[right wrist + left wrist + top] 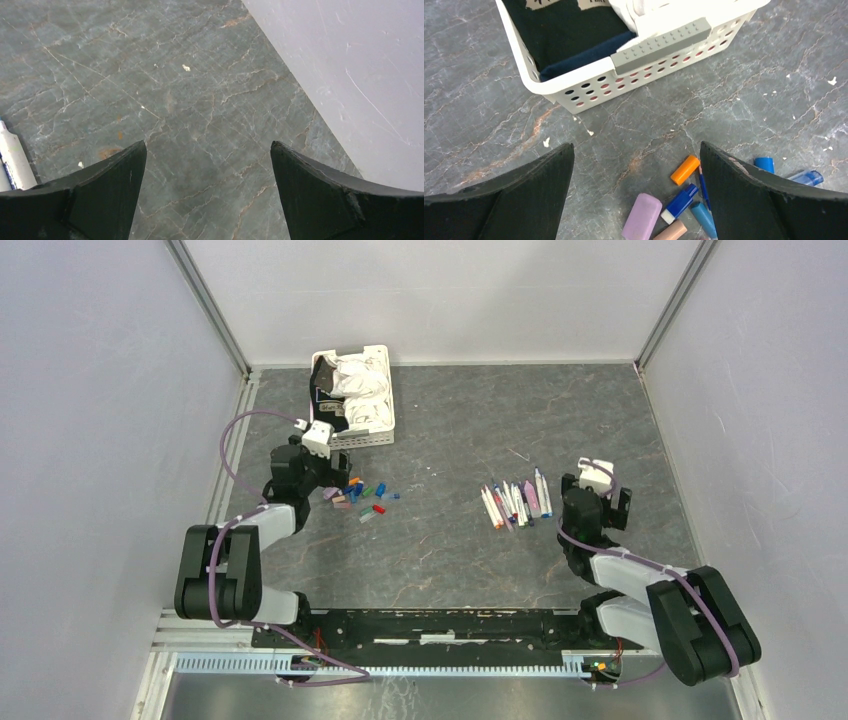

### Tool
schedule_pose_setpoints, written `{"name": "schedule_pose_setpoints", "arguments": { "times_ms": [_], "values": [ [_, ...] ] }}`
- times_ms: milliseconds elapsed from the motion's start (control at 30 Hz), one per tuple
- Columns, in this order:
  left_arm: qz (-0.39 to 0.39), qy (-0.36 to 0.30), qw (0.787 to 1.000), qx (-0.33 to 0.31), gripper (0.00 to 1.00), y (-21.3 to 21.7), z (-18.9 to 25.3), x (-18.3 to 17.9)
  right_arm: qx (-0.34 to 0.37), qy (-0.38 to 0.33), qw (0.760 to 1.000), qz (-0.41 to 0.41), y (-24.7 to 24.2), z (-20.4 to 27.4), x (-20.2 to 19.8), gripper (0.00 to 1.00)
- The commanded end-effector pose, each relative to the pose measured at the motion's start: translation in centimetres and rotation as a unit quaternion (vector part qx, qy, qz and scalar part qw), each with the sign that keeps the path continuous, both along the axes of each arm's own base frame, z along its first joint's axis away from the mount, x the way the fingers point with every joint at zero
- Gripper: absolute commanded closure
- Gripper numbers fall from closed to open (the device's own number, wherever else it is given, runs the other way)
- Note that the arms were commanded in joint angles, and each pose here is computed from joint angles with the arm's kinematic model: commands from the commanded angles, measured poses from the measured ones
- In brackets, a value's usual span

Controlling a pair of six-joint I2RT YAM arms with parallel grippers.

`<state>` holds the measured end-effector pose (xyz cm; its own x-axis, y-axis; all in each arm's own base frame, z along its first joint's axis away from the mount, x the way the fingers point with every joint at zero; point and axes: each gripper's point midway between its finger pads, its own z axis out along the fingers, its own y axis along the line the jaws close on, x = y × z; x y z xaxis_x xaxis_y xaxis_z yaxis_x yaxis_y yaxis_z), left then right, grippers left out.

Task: Open the pen caps

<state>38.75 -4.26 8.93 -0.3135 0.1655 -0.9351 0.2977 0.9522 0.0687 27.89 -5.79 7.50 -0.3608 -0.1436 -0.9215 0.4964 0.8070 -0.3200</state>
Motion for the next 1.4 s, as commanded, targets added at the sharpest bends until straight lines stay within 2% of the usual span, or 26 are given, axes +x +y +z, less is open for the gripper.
{"name": "schedule_pose_setpoints", "arguments": {
  "times_ms": [0,100,333,500,600,700,767,967,1067,1267,1333,1367],
  "values": [
    [-0.002,-0.061,0.998,-0.036,0.0,-0.5,1.3,0.2,-0.002,-0.092,0.996,0.005,0.0,3.8,1.8,0.02],
    [0.004,-0.094,0.995,-0.035,0.0,-0.3,0.8,-0.9,-0.008,-0.103,0.995,0.017,0.1,4.4,2.1,0.02],
    [0.008,-0.123,0.992,-0.037,0.0,-0.1,1.1,-2.1,-0.012,-0.12,0.992,0.029,-0.2,4.7,2.0,0.02],
    [0.014,-0.138,0.99,-0.037,0.0,0.1,1.4,-2.7,-0.017,-0.115,0.993,0.038,-0.5,3.7,0.5,0.02],
    [0.035,-0.148,0.988,-0.038,0.0,0.7,1.3,-3.1,-0.005,-0.106,0.994,0.005,-1.5,1.9,-1.2,0.02],
    [0.036,-0.182,0.981,-0.048,0.0,0.7,1.6,-3.7,-0.001,-0.112,0.993,0.03,-1.0,1.6,-1.6,0.02],
    [0.036,-0.152,0.987,-0.035,0.0,0.9,0.8,-3.4,0.0,-0.123,0.992,0.022,-1.3,1.9,-2.0,0.02],
    [0.058,-0.146,0.987,-0.045,0.0,1.4,0.6,-2.7,-0.002,-0.137,0.99,0.025,-1.5,2.2,-2.0,0.02],
    [0.073,-0.143,0.986,-0.049,0.0,1.9,0.6,-2.3,-0.019,-0.108,0.99,0.084,0.2,1.8,-0.3,0.02],
    [0.084,-0.134,0.986,-0.051,0.0,2.2,0.3,-2.0,-0.021,-0.126,0.979,0.156,1.8,2.1,-0.7,0.02],
    [0.098,-0.122,0.986,-0.053,0.0,2.6,0.0,-1.2,-0.032,-0.142,0.978,0.147,1.3,3.0,-0.4,0.02],
    [0.104,-0.105,0.988,-0.053,0.0,2.7,-0.6,-0.9,-0.02,-0.127,0.981,0.143,1.3,2.3,0.3,0.02]
  ]
}}
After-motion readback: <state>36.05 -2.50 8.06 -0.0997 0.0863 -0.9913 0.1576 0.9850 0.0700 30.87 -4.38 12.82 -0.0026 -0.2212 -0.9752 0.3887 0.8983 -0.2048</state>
